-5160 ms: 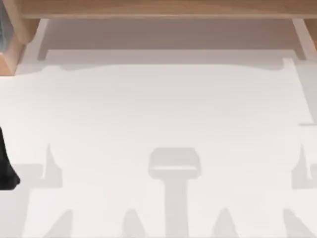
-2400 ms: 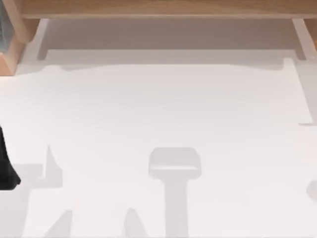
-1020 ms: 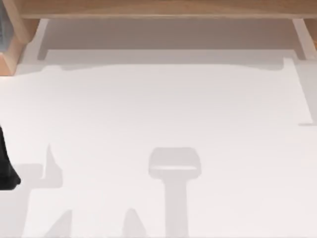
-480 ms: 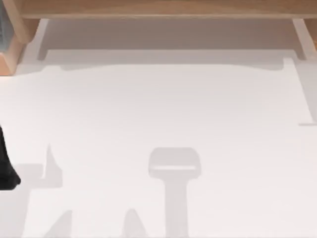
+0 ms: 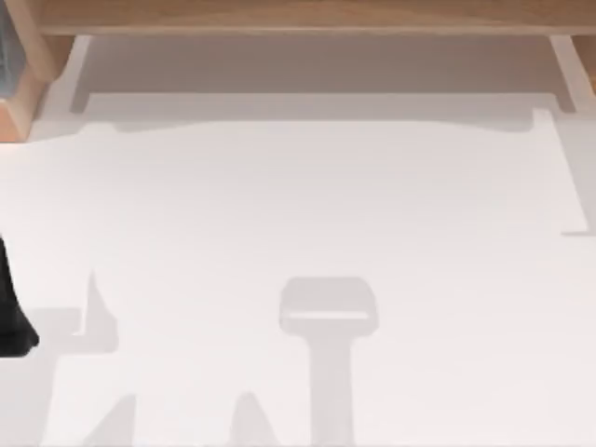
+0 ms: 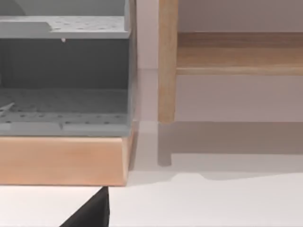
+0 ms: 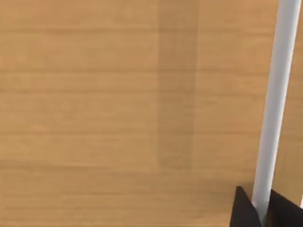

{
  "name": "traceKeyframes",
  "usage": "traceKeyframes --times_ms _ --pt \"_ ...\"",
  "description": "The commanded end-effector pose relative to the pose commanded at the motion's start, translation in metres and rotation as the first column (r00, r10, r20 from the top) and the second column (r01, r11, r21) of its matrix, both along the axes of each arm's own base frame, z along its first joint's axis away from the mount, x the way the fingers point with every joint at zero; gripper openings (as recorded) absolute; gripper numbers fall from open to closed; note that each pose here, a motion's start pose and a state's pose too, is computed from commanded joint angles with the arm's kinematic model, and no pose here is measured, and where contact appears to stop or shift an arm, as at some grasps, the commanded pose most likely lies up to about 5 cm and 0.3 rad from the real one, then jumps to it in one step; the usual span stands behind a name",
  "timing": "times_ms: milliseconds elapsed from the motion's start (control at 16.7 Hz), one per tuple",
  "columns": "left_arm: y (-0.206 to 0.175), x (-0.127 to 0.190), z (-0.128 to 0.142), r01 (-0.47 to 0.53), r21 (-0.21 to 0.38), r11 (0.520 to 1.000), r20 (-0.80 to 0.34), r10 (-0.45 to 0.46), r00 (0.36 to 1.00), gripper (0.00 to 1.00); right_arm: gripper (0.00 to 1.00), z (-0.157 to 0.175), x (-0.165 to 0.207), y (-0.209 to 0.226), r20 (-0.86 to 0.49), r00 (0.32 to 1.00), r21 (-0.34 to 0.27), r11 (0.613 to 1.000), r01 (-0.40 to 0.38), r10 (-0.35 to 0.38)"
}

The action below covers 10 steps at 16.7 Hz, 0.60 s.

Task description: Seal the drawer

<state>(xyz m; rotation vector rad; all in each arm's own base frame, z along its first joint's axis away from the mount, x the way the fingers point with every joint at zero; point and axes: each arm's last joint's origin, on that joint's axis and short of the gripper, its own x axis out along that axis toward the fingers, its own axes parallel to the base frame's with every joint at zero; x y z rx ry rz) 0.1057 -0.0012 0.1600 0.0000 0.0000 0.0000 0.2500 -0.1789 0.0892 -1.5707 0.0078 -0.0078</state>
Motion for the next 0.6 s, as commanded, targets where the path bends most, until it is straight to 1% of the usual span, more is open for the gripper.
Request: traceKeyframes --times_ms 480,600 --pt "0.0000 0.0000 0.0000 0.000 0.000 1.000 0.000 0.000 1.000 1.00 0.00 -0.0010 -0.0005 -0.0003 -0.004 1.000 0.005 1.000 0.003 -0.003" --pt "0.0000 0.0000 0.0000 0.000 0.000 1.000 0.000 0.000 1.000 1.00 0.00 -0.0013 0.0044 -0.0010 -0.005 1.000 0.006 1.000 0.004 -0.004"
